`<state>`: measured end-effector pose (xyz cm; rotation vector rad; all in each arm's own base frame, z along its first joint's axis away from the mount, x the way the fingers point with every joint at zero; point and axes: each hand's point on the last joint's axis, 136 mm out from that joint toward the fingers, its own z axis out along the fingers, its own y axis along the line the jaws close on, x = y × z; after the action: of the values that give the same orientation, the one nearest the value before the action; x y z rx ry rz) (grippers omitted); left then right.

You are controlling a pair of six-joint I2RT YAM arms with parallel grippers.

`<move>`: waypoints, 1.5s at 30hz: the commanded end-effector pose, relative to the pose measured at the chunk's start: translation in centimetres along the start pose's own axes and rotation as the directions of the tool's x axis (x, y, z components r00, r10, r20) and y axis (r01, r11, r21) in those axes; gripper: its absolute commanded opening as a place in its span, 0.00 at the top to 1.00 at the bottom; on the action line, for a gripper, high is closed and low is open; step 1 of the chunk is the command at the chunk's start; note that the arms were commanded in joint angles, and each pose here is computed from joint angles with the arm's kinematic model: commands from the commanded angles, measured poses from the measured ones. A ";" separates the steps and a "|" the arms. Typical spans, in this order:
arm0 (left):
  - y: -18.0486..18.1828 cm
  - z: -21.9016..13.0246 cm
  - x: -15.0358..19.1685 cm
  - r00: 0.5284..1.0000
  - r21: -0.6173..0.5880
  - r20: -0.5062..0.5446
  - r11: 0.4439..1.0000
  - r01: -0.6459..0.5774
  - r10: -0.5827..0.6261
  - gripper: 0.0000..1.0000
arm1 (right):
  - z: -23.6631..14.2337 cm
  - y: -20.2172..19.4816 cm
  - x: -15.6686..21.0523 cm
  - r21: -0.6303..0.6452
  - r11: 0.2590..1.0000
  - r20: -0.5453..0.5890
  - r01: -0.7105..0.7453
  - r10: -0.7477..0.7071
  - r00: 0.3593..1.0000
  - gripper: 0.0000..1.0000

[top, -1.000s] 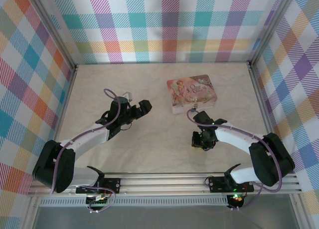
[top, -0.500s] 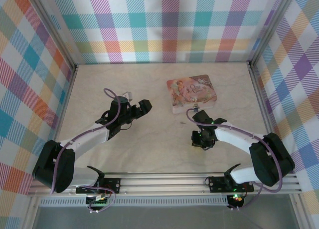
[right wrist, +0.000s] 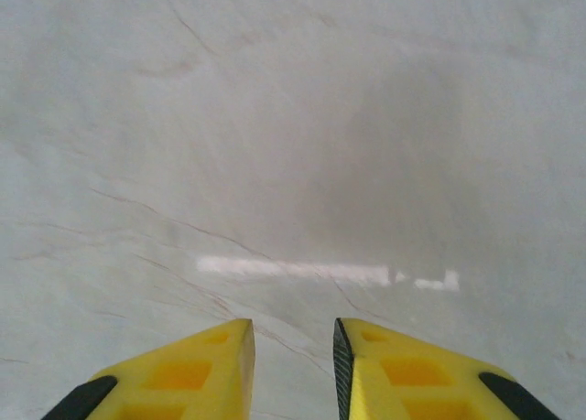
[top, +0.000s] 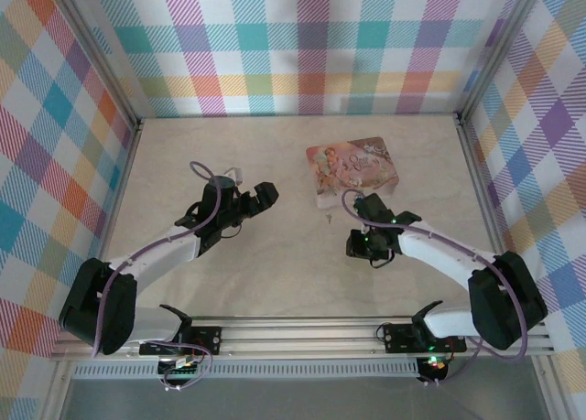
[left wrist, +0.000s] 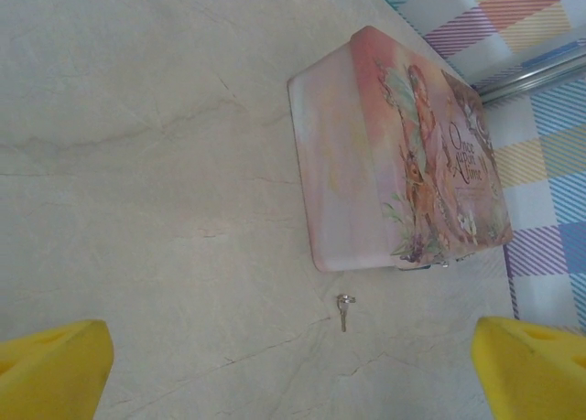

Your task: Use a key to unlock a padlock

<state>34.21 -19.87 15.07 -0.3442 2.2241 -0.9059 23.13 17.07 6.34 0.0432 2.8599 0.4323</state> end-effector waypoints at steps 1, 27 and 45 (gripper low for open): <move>-1.8 -0.9 -1.2 0.999 0.025 0.040 0.999 -0.037 0.036 0.00 | -0.3 2.4 -3.2 -0.022 0.994 0.058 0.109 -0.107 0.993 0.69; -1.6 -2.7 -1.8 0.996 -0.002 0.080 0.999 -0.034 0.034 0.00 | 7.8 4.6 -11.0 0.179 0.756 -0.030 0.630 -0.636 0.771 0.63; -1.5 -2.9 -1.9 0.996 -0.014 0.084 0.999 -0.042 0.043 0.00 | 9.6 4.2 -11.4 0.155 0.797 -0.072 0.584 -0.580 0.811 0.69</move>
<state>33.62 -18.31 16.95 -0.3664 2.1830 -0.8430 36.93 23.32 2.31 -0.8028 2.6675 0.0518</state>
